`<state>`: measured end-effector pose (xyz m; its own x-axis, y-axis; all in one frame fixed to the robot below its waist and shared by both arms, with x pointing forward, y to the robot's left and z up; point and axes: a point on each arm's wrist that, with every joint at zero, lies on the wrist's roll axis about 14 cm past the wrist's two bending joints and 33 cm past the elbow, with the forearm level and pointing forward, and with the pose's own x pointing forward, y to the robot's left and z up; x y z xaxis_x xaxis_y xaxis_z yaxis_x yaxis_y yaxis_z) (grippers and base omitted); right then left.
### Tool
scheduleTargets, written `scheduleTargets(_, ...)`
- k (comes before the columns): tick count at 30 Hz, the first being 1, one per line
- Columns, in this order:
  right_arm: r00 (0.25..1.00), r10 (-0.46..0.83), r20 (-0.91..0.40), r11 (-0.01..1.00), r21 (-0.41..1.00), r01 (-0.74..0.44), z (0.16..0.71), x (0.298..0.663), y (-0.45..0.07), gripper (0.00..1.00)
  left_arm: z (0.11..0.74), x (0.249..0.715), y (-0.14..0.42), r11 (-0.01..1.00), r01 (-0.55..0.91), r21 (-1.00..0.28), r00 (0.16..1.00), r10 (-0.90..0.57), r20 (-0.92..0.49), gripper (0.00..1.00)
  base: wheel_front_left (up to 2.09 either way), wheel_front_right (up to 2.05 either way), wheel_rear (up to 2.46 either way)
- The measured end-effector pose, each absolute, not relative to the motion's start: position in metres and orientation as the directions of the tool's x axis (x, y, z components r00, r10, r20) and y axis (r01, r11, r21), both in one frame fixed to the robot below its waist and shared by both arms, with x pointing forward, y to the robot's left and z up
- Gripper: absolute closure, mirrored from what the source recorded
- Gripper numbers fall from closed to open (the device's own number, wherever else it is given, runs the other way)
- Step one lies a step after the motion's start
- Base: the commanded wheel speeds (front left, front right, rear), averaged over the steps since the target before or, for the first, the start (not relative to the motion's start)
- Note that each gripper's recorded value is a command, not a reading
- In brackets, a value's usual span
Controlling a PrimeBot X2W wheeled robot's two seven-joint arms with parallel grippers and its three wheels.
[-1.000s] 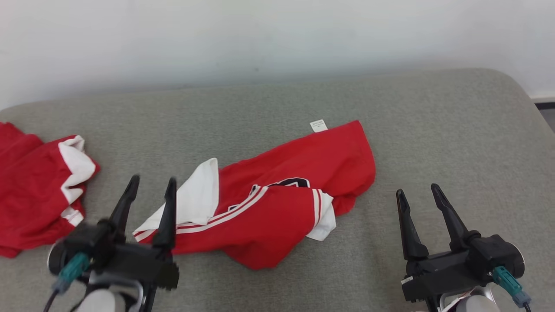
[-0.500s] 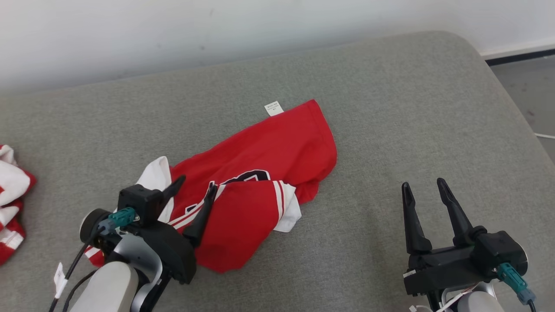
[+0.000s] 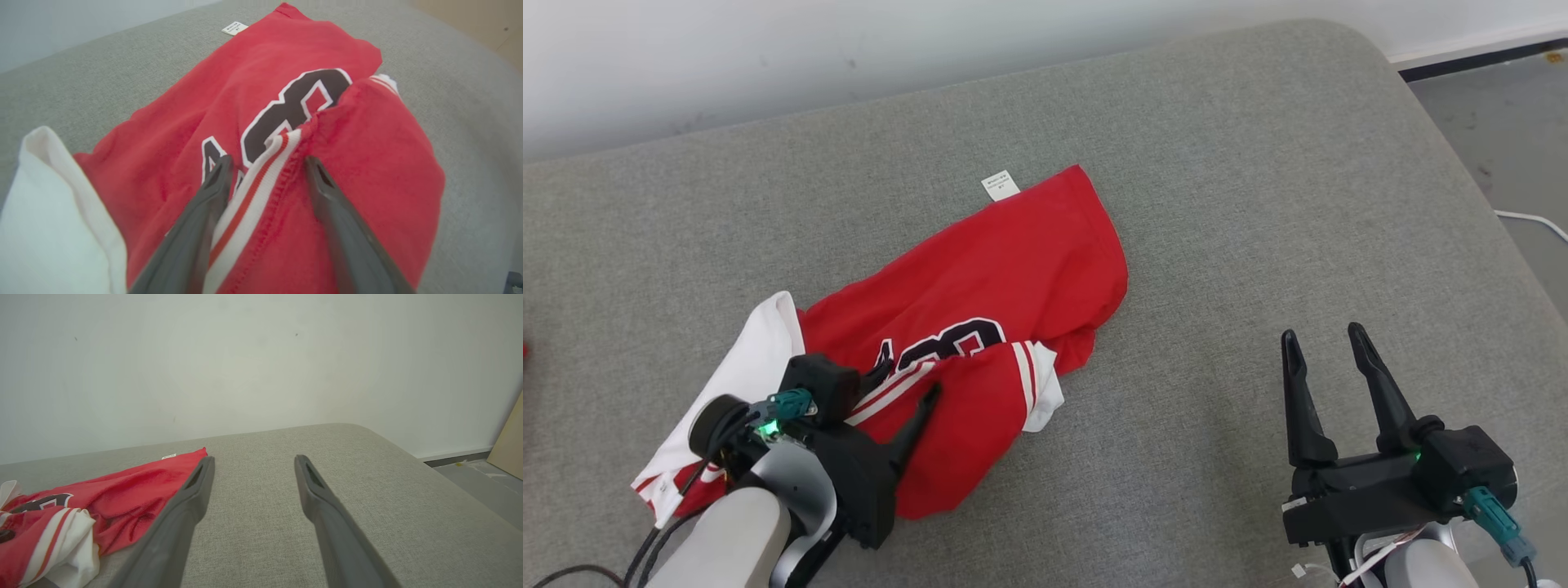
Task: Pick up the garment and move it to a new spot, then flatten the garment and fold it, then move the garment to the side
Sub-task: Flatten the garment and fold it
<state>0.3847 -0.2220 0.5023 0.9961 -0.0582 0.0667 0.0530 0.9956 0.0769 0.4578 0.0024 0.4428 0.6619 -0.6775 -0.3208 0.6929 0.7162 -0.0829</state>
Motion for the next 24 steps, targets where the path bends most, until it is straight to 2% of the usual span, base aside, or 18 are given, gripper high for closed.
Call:
scheduleTargets(6,0.996,-0.062,0.069,0.995,0.084,0.057,0.502,0.383,-0.222,0.0,0.459,0.459,0.005,0.718,0.693,-0.066,0.682,-0.683,-0.263,1.0,0.0,0.0,0.0)
scheduleTargets(18,0.996,0.035,0.084,0.995,0.094,-0.043,0.505,0.39,-0.192,0.0,0.537,0.467,0.057,0.812,0.583,0.031,0.812,-0.582,-0.035,1.0,0.0,0.0,0.0)
scheduleTargets(24,0.99,0.102,0.095,0.988,0.106,-0.112,0.508,0.397,-0.168,0.0,0.547,0.439,0.084,0.846,0.532,0.049,0.847,-0.532,0.004,1.0,0.0,0.0,0.0)
